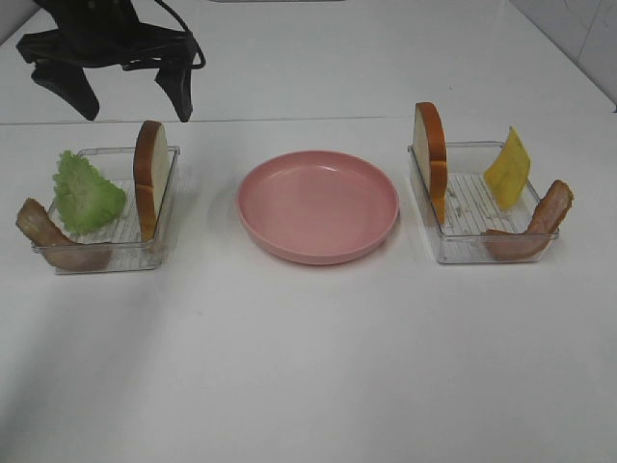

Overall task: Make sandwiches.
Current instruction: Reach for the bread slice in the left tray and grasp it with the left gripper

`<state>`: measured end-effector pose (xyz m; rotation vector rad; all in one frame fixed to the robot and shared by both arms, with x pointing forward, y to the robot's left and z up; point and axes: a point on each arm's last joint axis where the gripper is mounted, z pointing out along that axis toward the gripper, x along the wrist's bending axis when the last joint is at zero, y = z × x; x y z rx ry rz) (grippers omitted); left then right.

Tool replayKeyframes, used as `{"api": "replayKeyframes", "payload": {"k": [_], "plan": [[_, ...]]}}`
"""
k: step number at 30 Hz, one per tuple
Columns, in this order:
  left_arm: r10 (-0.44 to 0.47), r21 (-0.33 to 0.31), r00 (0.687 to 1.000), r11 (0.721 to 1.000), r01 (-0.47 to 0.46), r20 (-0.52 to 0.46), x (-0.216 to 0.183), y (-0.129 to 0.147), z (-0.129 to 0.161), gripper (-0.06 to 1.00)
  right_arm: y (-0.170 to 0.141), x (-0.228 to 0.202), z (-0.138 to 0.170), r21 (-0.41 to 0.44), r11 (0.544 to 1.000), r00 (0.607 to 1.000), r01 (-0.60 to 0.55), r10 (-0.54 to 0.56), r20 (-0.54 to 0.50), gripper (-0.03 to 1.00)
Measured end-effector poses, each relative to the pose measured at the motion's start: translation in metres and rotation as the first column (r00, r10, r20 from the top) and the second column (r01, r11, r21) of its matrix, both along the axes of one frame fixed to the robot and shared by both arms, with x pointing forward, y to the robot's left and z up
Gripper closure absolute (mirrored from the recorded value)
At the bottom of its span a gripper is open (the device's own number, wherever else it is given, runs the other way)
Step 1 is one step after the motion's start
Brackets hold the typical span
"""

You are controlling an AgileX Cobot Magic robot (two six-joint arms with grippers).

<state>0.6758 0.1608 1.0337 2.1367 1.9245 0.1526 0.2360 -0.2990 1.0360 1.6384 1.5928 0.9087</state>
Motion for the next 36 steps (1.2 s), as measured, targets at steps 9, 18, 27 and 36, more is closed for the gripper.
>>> {"api": "replayKeyframes", "payload": {"k": [9, 18, 27, 36], "plan": [[0.0, 0.021, 0.998, 1.0, 0.001, -0.056, 0.014, -0.005, -0.035, -0.05, 0.0, 0.0, 0.0, 0.0, 1.0, 1.0, 0.0, 0.0, 0.0, -0.02], [-0.007, 0.035, 0.996, 0.999, 0.01, -0.086, 0.028, -0.009, -0.064, -0.05, 0.0, 0.0, 0.0, 0.0, 1.0, 1.0, 0.0, 0.0, 0.0, -0.02], [-0.023, 0.048, 0.993, 0.998, 0.029, -0.117, 0.03, -0.01, -0.081, -0.05, 0.0, 0.0, 0.0, 0.0, 1.0, 1.0, 0.0, 0.0, 0.0, -0.02], [-0.046, 0.051, 0.992, 0.997, 0.052, -0.117, 0.031, -0.01, -0.082, 0.25, 0.0, 0.0, 0.0, 0.0, 1.0, 1.0, 0.0, 0.0, 0.0, -0.02]]}}
